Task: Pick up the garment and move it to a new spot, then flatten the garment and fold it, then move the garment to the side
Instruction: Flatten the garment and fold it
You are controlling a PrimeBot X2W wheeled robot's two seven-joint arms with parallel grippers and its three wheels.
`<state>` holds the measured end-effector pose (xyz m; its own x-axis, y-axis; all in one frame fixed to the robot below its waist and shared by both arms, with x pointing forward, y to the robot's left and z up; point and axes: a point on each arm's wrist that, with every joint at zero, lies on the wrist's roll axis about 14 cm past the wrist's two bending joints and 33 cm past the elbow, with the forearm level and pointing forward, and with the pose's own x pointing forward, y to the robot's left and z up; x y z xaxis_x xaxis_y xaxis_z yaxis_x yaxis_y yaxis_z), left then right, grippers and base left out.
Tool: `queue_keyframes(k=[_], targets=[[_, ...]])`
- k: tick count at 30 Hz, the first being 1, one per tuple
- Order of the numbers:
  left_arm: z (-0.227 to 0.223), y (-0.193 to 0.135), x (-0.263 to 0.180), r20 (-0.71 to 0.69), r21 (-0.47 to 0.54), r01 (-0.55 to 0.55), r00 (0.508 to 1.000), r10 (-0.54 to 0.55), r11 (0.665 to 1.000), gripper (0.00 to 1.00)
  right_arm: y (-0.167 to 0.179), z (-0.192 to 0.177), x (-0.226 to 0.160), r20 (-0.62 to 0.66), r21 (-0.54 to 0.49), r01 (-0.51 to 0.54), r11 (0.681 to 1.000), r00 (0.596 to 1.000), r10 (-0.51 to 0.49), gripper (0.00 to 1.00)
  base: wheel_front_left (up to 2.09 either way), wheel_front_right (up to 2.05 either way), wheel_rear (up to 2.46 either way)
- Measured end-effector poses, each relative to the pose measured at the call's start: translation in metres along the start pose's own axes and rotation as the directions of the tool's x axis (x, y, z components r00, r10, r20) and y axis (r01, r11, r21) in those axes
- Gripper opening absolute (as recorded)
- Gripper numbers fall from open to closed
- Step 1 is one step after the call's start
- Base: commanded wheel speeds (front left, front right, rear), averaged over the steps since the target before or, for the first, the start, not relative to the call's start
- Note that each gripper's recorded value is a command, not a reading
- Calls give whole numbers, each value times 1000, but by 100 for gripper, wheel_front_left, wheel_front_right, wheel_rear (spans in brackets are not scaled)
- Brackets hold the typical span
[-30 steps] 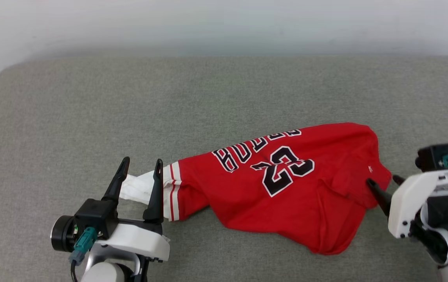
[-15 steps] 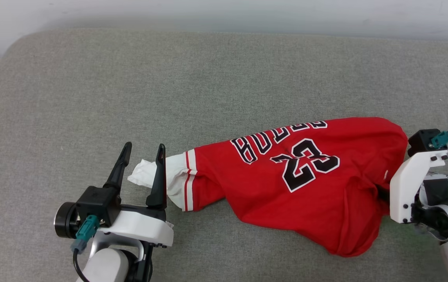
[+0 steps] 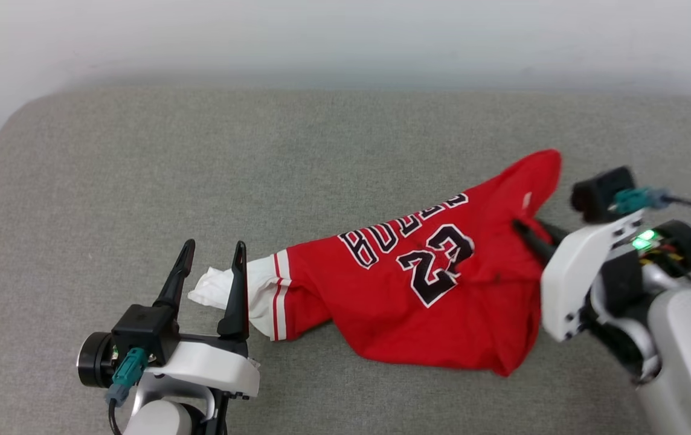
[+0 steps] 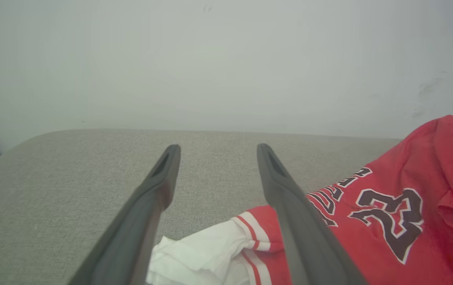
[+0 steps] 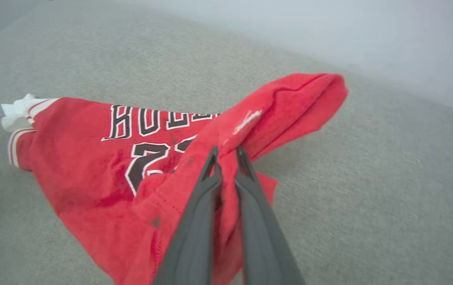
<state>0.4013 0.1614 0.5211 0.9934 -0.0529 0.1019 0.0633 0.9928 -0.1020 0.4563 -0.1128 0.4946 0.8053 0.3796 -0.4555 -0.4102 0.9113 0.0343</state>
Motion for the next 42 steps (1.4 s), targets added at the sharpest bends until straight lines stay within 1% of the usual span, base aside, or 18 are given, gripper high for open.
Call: queue_keyframes(k=[2, 4, 7, 9, 11, 13, 16, 17, 18, 19, 22, 26, 30, 32, 34, 36, 39, 42], targets=[[3, -1, -2, 7, 2, 4, 1000, -4, 1000, 100, 22, 3, -9, 25, -34, -48, 998, 999, 48, 0, 0, 0, 0], [6, -1, -4, 12, 3, 8, 1000, -8, 1000, 100, 46, -2, -17, 21, -61, -106, 992, 994, 108, 0, 0, 0, 0], [8, -3, -7, 13, 3, 15, 1000, -15, 1000, 100, 82, -28, -30, -45, -72, -200, 977, 979, 197, 0, 0, 0, 0], [9, -4, -10, 11, 3, 17, 1000, -17, 1000, 100, 100, -48, -38, -100, -74, -246, 967, 966, 238, 0, 0, 0, 0], [11, -4, -12, 13, 3, 19, 1000, -19, 1000, 100, 117, -72, -46, -167, -42, -296, 954, 944, 285, 0, 0, 0, 0], [11, -4, -14, 9, 3, 20, 1000, -20, 1000, 100, 132, -106, -56, -259, 1, -331, 944, 911, 320, 0, 0, 0, 0], [10, -4, -17, 4, 0, 17, 1000, -17, 1000, 100, 141, -142, -67, -338, 76, -337, 939, 877, 342, 0, 0, 0, 0], [10, -3, -18, 3, -3, 15, 1000, -15, 1000, 100, 142, -149, -68, -349, 91, -330, 940, 873, 341, 7, 0, 0, 0], [9, -3, -19, 0, -3, 14, 1000, -14, 1000, 100, 142, -151, -68, -340, 109, -320, 941, 878, 338, 36, 0, 0, 0], [8, -3, -20, -3, -2, 14, 1000, -14, 1000, 100, 140, -151, -67, -327, 124, -308, 943, 885, 332, 100, 0, 0, 0], [7, -1, -21, -6, 2, 13, 1000, -13, 1000, 100, 138, -141, -63, -251, 156, -283, 946, 915, 315, 100, 0, 0, 0], [7, -1, -21, -7, 3, 12, 1000, -12, 1000, 100, 138, -107, -59, -74, 172, -278, 945, 953, 294, 100, 0, 0, 0], [8, 0, -21, -6, 5, 10, 1000, -10, 1000, 100, 133, -76, -60, 86, 178, -272, 946, 962, 260, 100, 0, 0, 0], [8, 1, -21, -5, 6, 7, 1000, -7, 1000, 100, 127, -64, -62, 143, 184, -253, 950, 963, 229, 100, 0, 0, 0], [9, 1, -20, -3, 8, 6, 1000, -6, 1000, 100, 117, -62, -63, 151, 190, -221, 957, 969, 194, 100, 0, 0, 0], [10, 1, -20, -1, 9, 5, 1000, -5, 1000, 100, 101, -66, -63, 125, 190, -173, 967, 981, 151, 100, 0, 0, 0], [11, 0, -19, 4, 10, 6, 1000, -6, 1000, 100, 79, -84, -65, 17, 179, -111, 978, 994, 110, 100, 0, 0, 0], [11, -1, -17, 3, 9, 6, 1000, -6, 1000, 100, 62, -100, -68, -101, 151, -70, 986, 991, 86, 100, 0, 0, 0]])
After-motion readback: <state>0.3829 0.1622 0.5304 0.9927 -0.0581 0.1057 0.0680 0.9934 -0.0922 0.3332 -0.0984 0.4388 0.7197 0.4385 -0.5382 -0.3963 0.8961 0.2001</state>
